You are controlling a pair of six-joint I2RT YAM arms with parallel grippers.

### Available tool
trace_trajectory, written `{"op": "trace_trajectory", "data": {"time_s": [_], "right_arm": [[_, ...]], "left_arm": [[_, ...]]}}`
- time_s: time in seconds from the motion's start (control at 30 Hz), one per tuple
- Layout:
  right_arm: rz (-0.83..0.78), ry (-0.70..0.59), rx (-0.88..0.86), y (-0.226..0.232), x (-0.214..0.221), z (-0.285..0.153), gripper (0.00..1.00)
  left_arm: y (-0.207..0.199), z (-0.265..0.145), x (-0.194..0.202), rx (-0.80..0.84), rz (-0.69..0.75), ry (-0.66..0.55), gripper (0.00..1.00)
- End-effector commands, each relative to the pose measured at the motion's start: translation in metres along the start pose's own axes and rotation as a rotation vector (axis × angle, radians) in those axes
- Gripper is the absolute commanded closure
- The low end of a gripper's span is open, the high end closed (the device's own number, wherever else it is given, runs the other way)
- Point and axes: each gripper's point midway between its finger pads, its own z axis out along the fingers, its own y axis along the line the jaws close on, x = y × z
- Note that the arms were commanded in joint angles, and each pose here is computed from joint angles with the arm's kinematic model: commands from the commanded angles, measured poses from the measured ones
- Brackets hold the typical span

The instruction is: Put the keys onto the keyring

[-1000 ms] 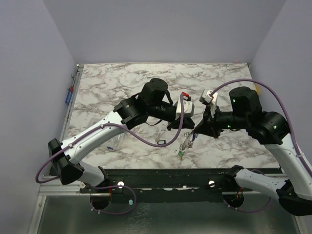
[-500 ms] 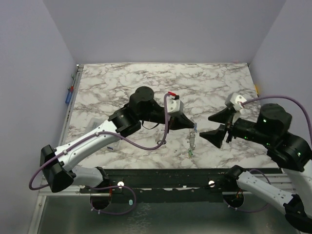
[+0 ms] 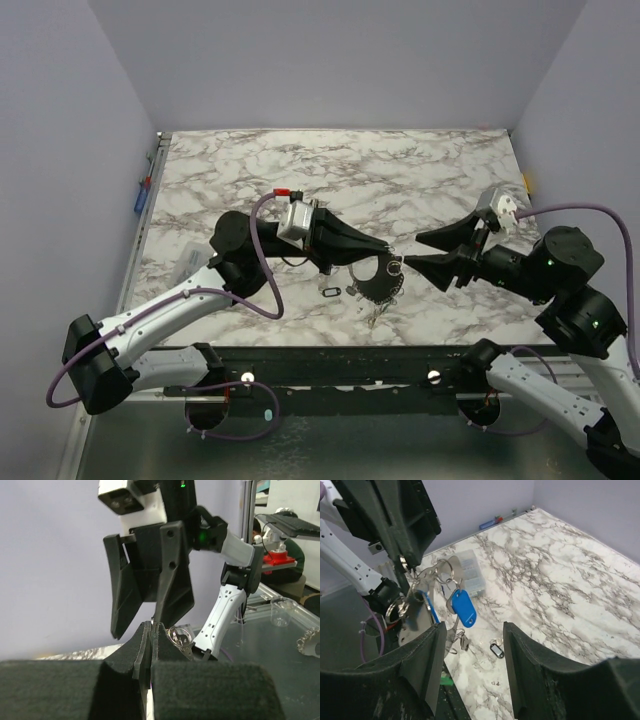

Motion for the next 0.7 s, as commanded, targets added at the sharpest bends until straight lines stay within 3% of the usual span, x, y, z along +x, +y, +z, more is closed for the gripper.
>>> {"op": "trace_trajectory", "data": {"time_s": [0.0,0.1,0.33,0.47,0.67], "right_arm": [[-0.031,-0.109,-0.021,0.002,-0.024,0.007,0.44],[-0.061,-0.123,-0.065,0.008,-0.028,0.008,0.42],[-0.049,0.001,-0.376,0.047,-0.006,0.026,0.32],[-0.032,-0.028,-0.405,0.052,-0.011,0.028,0.26],[0.011,-0.003,-0.432,0.052,-0.004,0.037,0.26]], "left_arm": [[-0.015,-0.003,-0.035,0.033,0.054,-0.119,1.0],[-0.021,-0.005,-0.036,0.055,0.053,-0.12,1.0],[-0.032,-0.006,-0.035,0.11,0.026,-0.126,1.0],[-0.029,-0.006,-0.032,0.106,0.027,-0.137,1.0],[-0.018,-0.002,-0.018,0.093,0.012,-0.142,1.0]]}}
